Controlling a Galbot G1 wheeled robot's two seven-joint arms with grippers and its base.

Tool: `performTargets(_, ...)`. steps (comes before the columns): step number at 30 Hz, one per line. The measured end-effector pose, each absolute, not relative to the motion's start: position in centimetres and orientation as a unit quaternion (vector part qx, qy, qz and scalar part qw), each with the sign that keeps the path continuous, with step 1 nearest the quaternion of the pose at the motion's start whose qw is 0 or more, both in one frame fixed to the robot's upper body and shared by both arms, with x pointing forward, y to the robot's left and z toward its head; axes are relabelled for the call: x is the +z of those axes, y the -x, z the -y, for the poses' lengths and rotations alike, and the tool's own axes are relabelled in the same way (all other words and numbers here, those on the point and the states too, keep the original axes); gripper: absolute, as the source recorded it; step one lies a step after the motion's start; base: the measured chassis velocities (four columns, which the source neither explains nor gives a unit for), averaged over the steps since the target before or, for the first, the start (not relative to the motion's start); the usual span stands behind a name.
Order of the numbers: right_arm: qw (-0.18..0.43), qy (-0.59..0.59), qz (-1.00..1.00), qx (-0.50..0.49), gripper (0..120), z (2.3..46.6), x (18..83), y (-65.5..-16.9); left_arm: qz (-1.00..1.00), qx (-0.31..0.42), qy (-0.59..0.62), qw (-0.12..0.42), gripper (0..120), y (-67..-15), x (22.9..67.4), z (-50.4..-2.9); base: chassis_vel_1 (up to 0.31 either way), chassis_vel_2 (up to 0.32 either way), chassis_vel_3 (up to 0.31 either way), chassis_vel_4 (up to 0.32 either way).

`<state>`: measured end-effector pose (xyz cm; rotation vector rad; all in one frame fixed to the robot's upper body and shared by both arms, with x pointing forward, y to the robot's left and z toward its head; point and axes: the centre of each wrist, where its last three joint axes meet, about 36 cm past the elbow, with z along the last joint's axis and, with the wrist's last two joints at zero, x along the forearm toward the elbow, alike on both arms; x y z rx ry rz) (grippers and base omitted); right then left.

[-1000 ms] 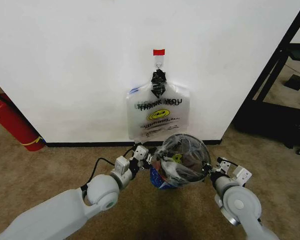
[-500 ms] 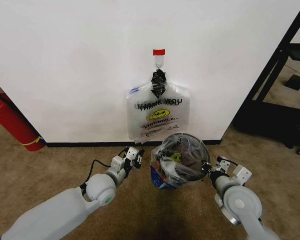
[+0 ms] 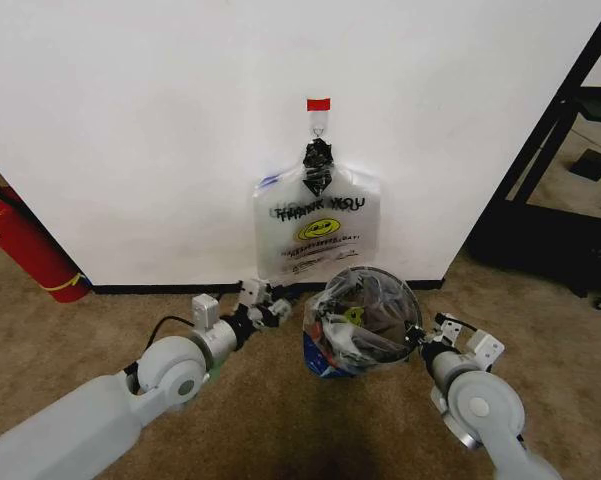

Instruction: Pick up the garbage bag from the wall and place it over the trash bin.

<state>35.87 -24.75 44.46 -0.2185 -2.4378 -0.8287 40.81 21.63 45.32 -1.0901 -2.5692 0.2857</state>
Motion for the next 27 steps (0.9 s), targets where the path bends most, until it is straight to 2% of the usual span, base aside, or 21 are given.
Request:
performTargets(2,0.276,0.082,0.907,-0.307,0,24.8,44.5,-35.7,0.896,0.109,0.396,0.17,63,-41.2,45.1,-21.6,0.0,0.0,0.0,0.0)
performTargets(6,0.276,0.081,0.907,-0.307,0,24.8,44.5,-35.7,0.896,0.106,0.395,0.171,78,-41.8,44.7,-21.5,0.0,0.0,0.0,0.0)
performTargets(7,0.276,0.081,0.907,-0.307,0,24.8,44.5,-35.7,0.896,0.106,0.395,0.171,78,-41.8,44.7,-21.5,0.0,0.0,0.0,0.0)
performTargets(10,0.276,0.08,0.907,-0.308,0,24.7,44.6,-35.7,0.901,0.1,0.385,0.173,91,-42.4,44.1,-21.7,0.0,0.0,0.0,0.0)
performTargets(13,0.276,0.079,0.907,-0.308,0,24.6,44.6,-35.7,0.902,0.105,0.381,0.175,97,-42.4,44.0,-21.8,0.0,0.0,0.0,0.0)
performTargets(16,0.276,0.079,0.907,-0.308,0,24.6,44.6,-35.8,0.901,0.115,0.379,0.177,94,-42.4,44.0,-21.7,0.0,0.0,0.0,0.0)
performTargets(21,0.276,0.079,0.907,-0.309,0,24.6,44.7,-35.8,0.901,0.128,0.373,0.179,75,-42.7,43.9,-21.6,0.0,0.0,0.0,0.0)
performTargets(22,0.276,0.079,0.907,-0.309,0,24.6,44.7,-35.8,0.901,0.128,0.373,0.179,75,-42.7,43.9,-21.6,0.0,0.0,0.0,0.0)
performTargets(27,0.276,0.08,0.907,-0.308,0,24.6,44.7,-35.7,0.894,0.126,0.384,0.192,54,-42.0,43.3,-21.1,0.0,0.0,0.0,0.0)
